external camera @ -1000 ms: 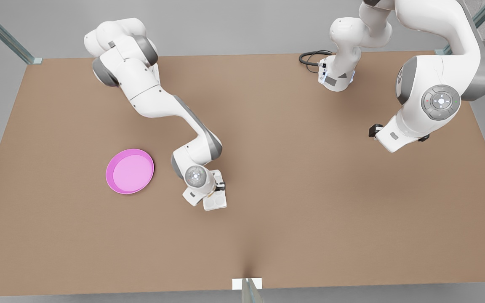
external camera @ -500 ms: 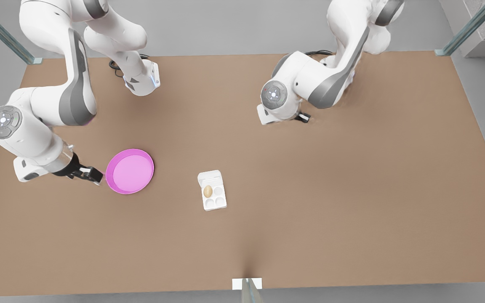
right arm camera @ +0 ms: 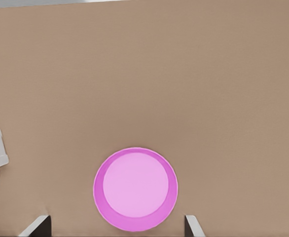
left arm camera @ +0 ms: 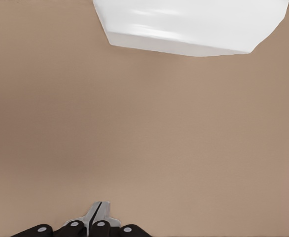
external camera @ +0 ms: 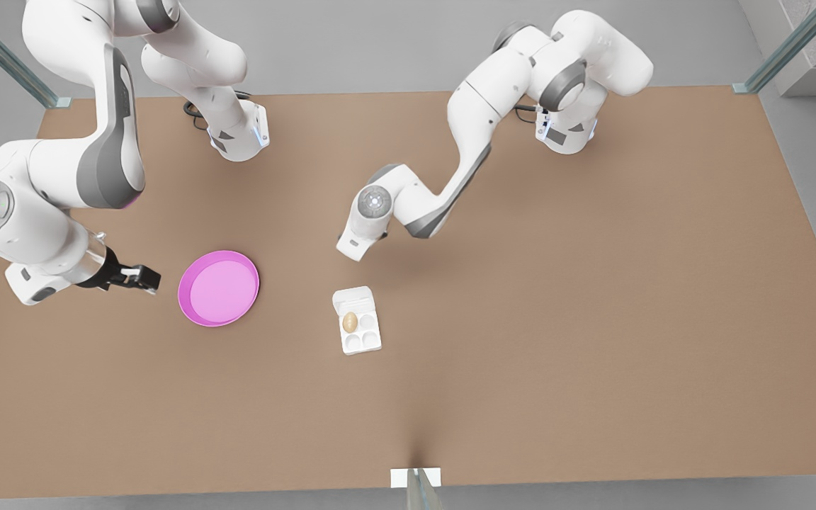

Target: Pack egg into the box and close the box lid

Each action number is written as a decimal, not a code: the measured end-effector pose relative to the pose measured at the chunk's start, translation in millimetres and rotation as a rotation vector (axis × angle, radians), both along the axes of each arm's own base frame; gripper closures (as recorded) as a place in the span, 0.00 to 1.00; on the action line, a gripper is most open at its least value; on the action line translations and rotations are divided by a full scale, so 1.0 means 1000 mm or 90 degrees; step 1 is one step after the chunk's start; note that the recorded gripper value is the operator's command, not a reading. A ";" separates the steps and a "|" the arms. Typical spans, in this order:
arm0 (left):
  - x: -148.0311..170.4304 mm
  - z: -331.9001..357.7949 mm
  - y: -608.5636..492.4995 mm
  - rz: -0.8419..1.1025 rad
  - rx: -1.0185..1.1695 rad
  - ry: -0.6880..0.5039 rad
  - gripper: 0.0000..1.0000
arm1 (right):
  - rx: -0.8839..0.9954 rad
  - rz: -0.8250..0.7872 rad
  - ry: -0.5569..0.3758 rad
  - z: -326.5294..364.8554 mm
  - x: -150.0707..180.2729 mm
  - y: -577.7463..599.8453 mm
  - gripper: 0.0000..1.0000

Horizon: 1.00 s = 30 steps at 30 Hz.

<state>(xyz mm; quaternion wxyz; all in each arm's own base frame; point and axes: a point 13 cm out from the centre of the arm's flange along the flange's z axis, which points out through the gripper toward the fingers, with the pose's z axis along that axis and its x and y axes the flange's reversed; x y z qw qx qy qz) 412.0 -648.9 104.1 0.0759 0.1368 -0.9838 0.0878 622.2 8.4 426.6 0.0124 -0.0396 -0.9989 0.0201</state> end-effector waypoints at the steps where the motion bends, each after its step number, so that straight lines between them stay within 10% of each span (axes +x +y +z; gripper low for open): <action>1: 0.008 -0.002 -0.001 0.023 -0.004 -0.015 0.79 | 0.001 0.005 0.003 -0.001 -0.001 0.000 0.00; 18: 0.137 0.013 0.017 0.298 -0.094 -0.101 0.79 | 0.005 0.057 0.030 -0.004 -0.011 0.000 0.00; 30: 0.168 0.022 0.034 0.373 -0.104 -0.094 0.79 | 0.006 0.074 0.033 -0.004 -0.011 0.001 0.00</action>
